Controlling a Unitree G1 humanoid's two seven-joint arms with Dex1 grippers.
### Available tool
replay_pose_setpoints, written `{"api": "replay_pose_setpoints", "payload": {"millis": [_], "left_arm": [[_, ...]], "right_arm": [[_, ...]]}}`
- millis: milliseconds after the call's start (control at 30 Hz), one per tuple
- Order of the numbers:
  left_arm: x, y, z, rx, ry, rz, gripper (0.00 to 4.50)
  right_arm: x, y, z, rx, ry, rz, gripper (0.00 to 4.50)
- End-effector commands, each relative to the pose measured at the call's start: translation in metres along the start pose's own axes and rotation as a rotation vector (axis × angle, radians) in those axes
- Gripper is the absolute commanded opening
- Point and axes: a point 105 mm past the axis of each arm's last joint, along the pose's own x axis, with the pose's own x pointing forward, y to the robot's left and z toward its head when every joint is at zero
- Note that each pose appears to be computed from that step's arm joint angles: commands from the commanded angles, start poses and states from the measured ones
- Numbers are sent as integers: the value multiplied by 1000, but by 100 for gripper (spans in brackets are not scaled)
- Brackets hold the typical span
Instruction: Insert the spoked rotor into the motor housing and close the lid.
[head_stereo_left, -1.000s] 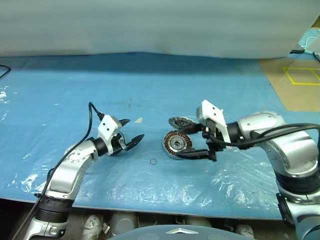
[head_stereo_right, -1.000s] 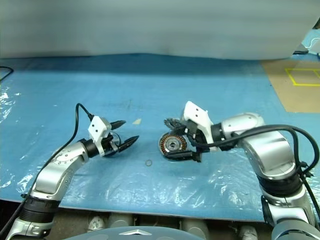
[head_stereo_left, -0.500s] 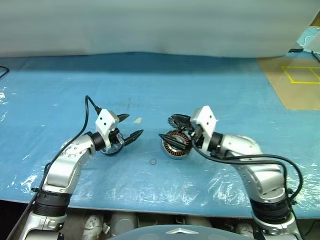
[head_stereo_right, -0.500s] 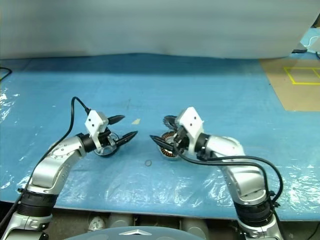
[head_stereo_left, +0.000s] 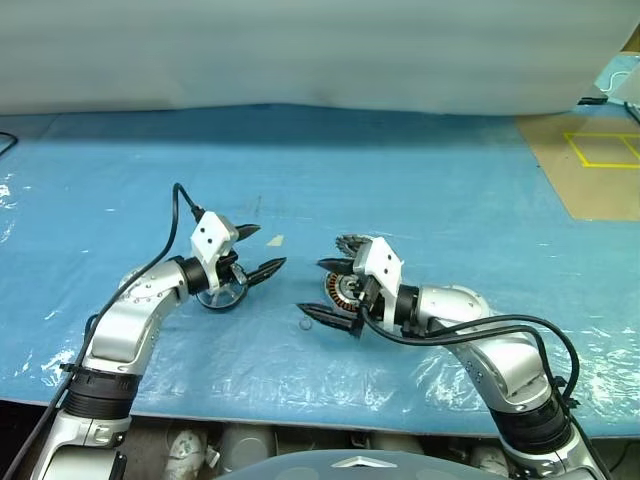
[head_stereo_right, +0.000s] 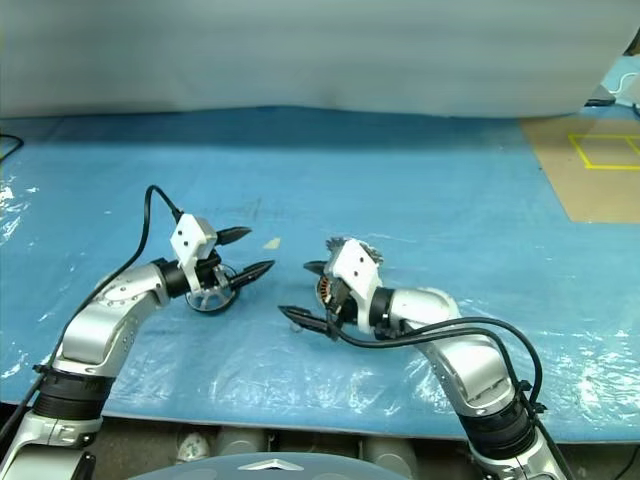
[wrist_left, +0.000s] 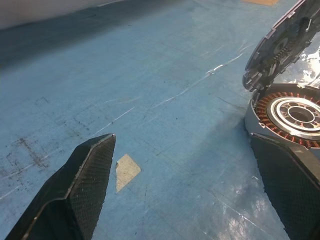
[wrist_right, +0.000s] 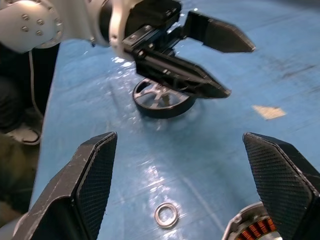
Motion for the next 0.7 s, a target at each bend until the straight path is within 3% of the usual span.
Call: {"api": "replay_pose_setpoints", "payload": {"millis": [33,367,700], "left_arm": [[3,-1,7,16,-21,-29,450],[8,-1,4,12,-20,-56,450],[7,0,4,15,-24,-50,450]], "right_arm": [[1,8,-3,-46,-1,53,418],[24,5,-30,-241,59,123,418],[40,6,-51,-264,110,203,418]]}}
